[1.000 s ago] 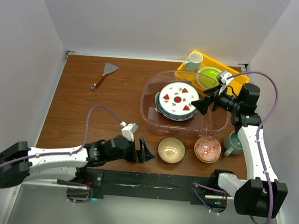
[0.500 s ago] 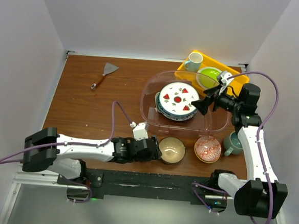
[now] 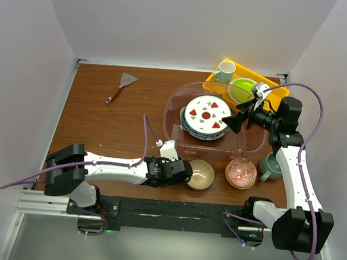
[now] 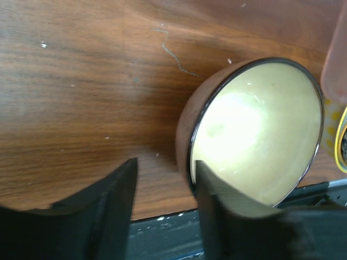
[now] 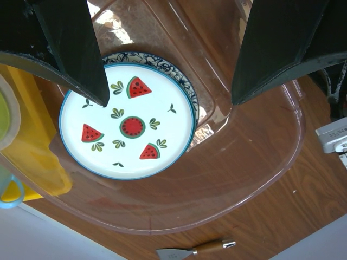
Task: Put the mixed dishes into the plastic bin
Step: Place the plate in the plastic bin, then pick up the bowl from the center of the board.
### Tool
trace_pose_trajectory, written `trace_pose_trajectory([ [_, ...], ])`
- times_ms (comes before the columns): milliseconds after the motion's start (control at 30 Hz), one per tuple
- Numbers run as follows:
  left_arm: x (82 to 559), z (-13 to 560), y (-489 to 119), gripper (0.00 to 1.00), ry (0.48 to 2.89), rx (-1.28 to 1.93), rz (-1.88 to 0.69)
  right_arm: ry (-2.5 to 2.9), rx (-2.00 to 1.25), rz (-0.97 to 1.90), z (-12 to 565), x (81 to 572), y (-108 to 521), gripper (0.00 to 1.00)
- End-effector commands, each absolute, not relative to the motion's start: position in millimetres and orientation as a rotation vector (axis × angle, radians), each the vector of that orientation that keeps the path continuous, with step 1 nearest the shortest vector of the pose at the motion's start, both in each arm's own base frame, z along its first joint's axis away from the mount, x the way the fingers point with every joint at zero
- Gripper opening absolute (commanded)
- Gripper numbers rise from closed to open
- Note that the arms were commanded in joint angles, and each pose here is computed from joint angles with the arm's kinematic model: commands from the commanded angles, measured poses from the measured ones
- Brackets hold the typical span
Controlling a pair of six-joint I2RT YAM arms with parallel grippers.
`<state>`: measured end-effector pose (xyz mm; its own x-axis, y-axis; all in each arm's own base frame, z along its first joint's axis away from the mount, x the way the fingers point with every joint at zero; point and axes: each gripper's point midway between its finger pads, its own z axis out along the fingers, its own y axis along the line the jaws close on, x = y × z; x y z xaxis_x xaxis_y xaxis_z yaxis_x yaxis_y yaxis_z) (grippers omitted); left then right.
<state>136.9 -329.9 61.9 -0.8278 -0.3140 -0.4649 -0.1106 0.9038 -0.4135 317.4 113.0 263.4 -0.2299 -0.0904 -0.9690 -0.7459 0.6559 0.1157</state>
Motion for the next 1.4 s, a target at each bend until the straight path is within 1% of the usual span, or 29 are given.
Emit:
trace_pose_trajectory([
  [0,146.9,63.1,-334.1,0.41,2.479,-0.337,-0.477,1.671,-0.711,0.703,275.4,319.2,114.3,0.98],
  [100,147.6,58.4,-335.6,0.28,2.482,-0.328,-0.462,1.676,-0.709,0.706,274.0,319.4,114.3,0.98],
  [133,147.6,57.0,-334.4,0.2,2.484,-0.319,-0.451,1.674,-0.71,0.704,274.2,319.8,113.8,0.98],
  [167,147.4,56.1,-333.6,0.15,2.485,-0.315,-0.445,1.678,-0.711,0.711,273.0,319.5,114.6,0.98],
  [233,147.0,55.9,-331.2,0.1,2.486,-0.305,-0.435,1.676,-0.716,0.711,273.3,319.8,114.5,0.98],
  [300,146.6,59.3,-329.3,0.08,2.48,-0.296,-0.451,1.675,-0.726,0.722,272.7,318.1,116.1,0.98],
  [433,147.8,66.7,-323.7,0.0,2.44,-0.216,-0.494,1.673,-0.744,0.732,272.2,316.7,117.2,0.98],
  [600,151.4,83.6,-315.8,0.0,2.383,-0.097,-0.503,1.662,-0.777,0.749,272.5,312.3,119.9,0.98],
  [733,150.5,93.1,-312.7,0.0,2.329,0.103,-0.522,1.642,-0.81,0.779,273.4,307.0,124.3,0.98],
  [900,143.8,116.7,-322.0,0.0,2.221,0.324,-0.66,1.606,-0.867,0.821,273.4,298.1,129.7,0.98],
  [1033,136.8,120.1,-316.2,0.0,2.169,0.504,-0.659,1.555,-0.946,0.864,274.7,284.7,136.3,0.98],
  [1167,132.9,129.4,-310.6,0.0,2.115,0.594,-0.674,1.525,-0.996,0.907,272.1,273.7,140.6,0.98],
  [1367,133.9,137.4,-300.2,0.0,2.061,0.703,-0.623,1.494,-1.045,0.915,268.4,265.8,143.2,0.98],
])
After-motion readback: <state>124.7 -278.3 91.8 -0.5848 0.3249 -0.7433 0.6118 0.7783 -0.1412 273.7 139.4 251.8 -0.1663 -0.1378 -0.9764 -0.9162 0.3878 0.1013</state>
